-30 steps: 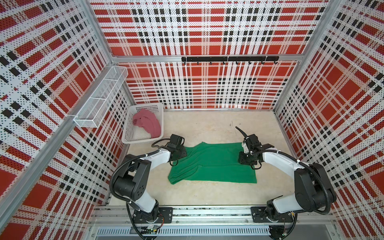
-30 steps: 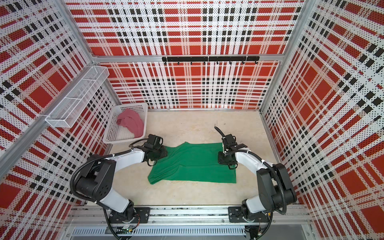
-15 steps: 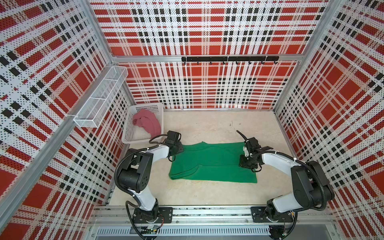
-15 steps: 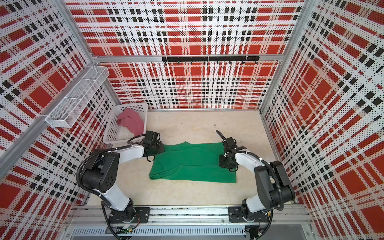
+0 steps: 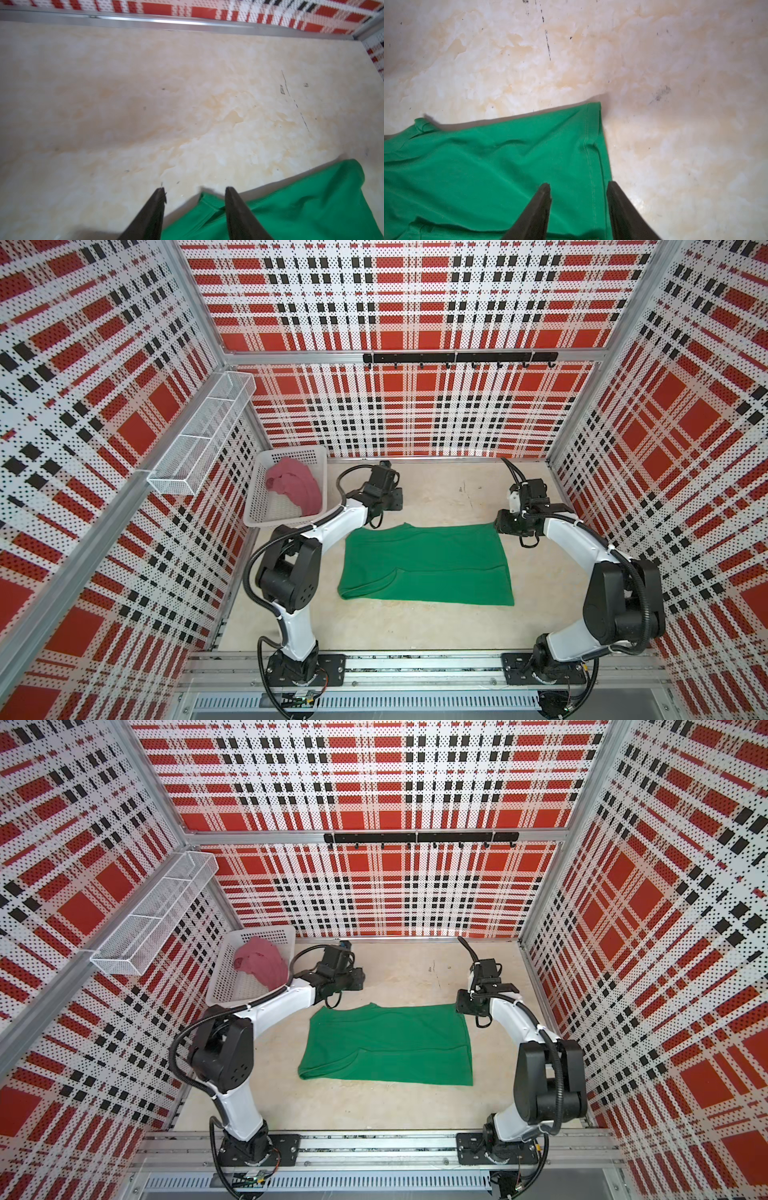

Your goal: Fold and stack the tank tops

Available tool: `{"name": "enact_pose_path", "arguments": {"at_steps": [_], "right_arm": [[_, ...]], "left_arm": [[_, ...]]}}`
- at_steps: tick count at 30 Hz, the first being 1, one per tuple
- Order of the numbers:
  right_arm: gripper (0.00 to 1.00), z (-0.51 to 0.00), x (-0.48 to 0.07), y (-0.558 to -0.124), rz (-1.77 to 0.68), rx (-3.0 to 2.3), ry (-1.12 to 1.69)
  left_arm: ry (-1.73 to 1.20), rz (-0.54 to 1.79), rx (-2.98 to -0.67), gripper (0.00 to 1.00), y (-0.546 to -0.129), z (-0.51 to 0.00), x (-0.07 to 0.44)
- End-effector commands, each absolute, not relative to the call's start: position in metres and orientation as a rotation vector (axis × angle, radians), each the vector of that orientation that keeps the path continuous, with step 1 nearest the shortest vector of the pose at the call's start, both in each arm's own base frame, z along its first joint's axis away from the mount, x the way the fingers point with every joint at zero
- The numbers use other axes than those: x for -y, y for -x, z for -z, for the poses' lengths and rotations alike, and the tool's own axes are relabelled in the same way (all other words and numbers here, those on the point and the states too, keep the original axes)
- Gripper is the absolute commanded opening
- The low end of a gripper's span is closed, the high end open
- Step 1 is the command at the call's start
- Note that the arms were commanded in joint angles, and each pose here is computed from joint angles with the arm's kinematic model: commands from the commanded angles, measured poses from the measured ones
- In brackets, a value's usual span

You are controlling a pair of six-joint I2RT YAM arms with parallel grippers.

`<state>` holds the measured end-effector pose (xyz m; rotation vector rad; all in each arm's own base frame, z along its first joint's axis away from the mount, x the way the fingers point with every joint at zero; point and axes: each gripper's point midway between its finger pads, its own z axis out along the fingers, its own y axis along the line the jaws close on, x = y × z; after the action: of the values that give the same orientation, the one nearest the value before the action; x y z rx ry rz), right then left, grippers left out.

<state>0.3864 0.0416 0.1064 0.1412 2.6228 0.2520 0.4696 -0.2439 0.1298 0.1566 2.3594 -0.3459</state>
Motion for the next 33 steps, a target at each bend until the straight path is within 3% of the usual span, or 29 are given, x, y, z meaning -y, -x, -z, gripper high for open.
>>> {"name": "enact_pose_path", "arguments": {"at_steps": [1, 15, 20, 33], "right_arm": [[0.48, -0.106, -0.036, -0.402, -0.257, -2.602, -0.125], [0.48, -0.084, -0.030, -0.417, -0.241, -2.594, -0.197], [0.48, -0.084, -0.017, -0.428, -0.191, -2.584, -0.231], [0.47, -0.061, -0.015, -0.454, -0.161, -2.650, -0.192]], "left_arm": [[-0.241, 0.319, -2.504, 0.48, -0.456, -0.081, 0.250], [-0.194, 0.375, -2.621, 0.48, -0.433, -0.032, 0.254], [-0.186, 0.377, -2.645, 0.42, -0.425, -0.022, 0.252], [-0.167, 0.400, -2.590, 0.40, -0.447, -0.038, 0.259]]}}
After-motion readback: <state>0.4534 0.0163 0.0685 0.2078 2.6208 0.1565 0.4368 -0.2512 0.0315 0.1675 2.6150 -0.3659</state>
